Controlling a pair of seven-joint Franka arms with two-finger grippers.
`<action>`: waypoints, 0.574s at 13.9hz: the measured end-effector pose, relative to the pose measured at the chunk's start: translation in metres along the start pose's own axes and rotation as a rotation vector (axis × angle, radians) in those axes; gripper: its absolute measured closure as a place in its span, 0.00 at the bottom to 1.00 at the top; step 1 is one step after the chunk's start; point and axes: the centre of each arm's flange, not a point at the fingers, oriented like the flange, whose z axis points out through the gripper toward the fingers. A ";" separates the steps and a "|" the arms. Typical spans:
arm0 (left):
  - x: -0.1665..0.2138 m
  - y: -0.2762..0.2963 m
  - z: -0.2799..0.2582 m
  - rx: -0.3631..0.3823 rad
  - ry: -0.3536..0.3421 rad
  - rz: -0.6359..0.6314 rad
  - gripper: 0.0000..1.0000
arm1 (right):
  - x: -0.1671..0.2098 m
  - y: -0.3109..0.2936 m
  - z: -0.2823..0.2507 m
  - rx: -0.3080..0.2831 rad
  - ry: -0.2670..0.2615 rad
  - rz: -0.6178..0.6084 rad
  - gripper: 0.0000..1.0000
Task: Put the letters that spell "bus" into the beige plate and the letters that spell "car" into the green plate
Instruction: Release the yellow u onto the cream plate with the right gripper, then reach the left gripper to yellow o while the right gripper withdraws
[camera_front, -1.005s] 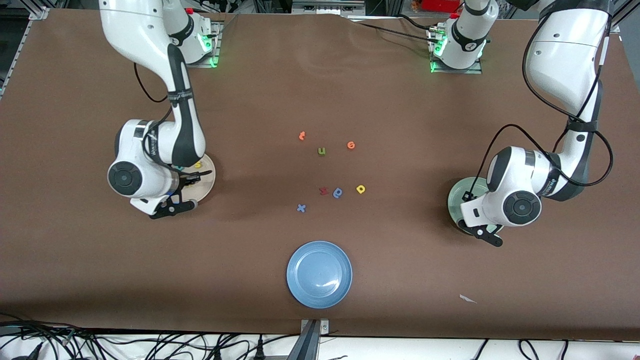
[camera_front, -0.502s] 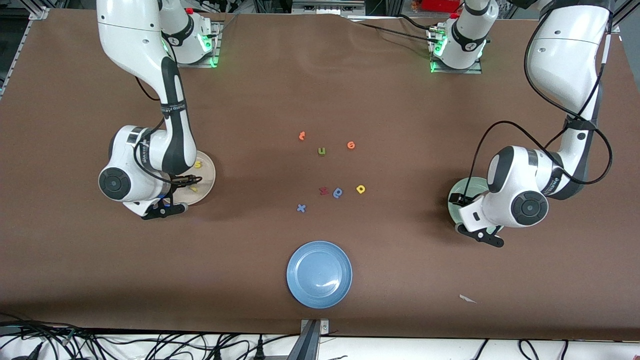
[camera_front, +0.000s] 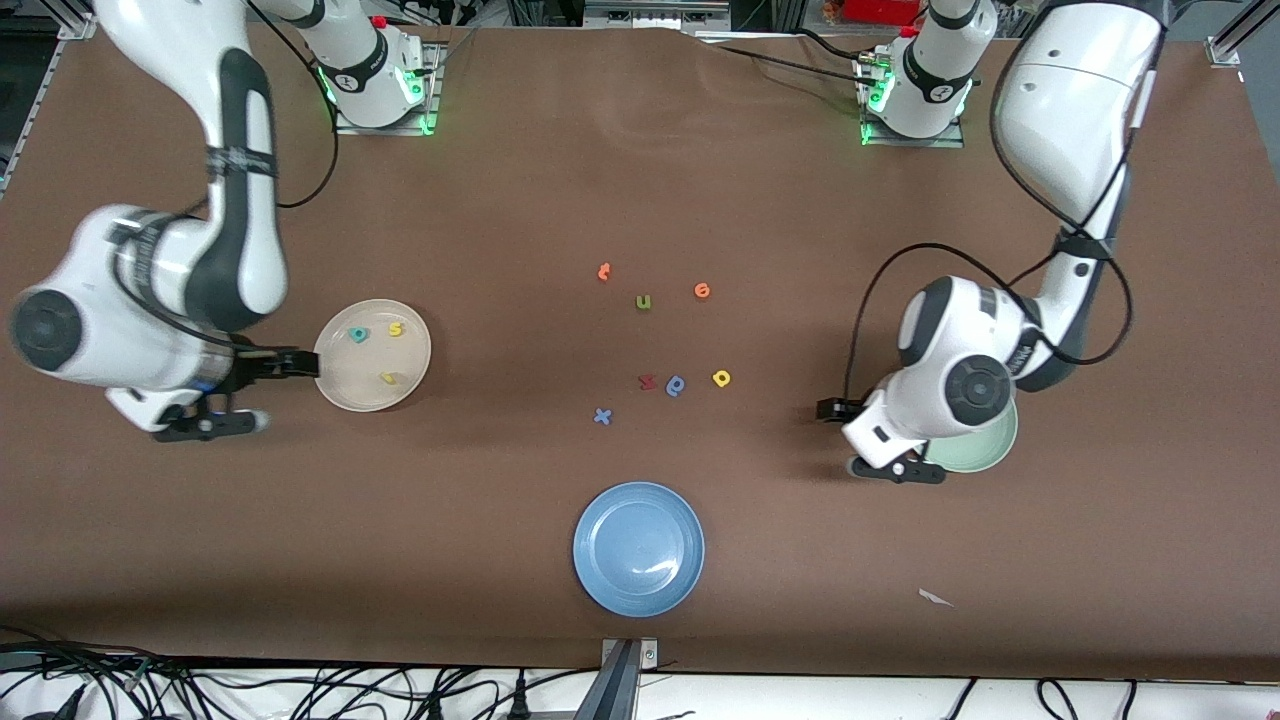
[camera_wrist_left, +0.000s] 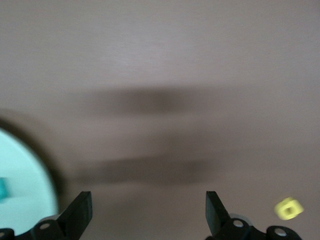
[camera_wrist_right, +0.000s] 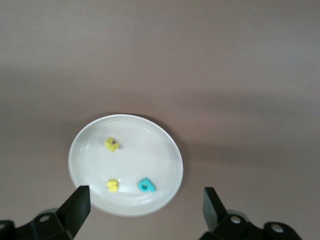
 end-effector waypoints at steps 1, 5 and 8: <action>-0.006 0.023 0.006 -0.003 0.014 -0.042 0.00 | -0.003 0.003 -0.027 0.006 0.006 0.002 0.00; -0.032 0.090 0.029 -0.030 0.069 -0.189 0.00 | -0.021 0.007 -0.087 0.029 -0.028 0.002 0.00; -0.045 0.112 0.040 -0.055 0.098 -0.287 0.00 | -0.021 -0.008 -0.094 0.040 -0.039 -0.012 0.00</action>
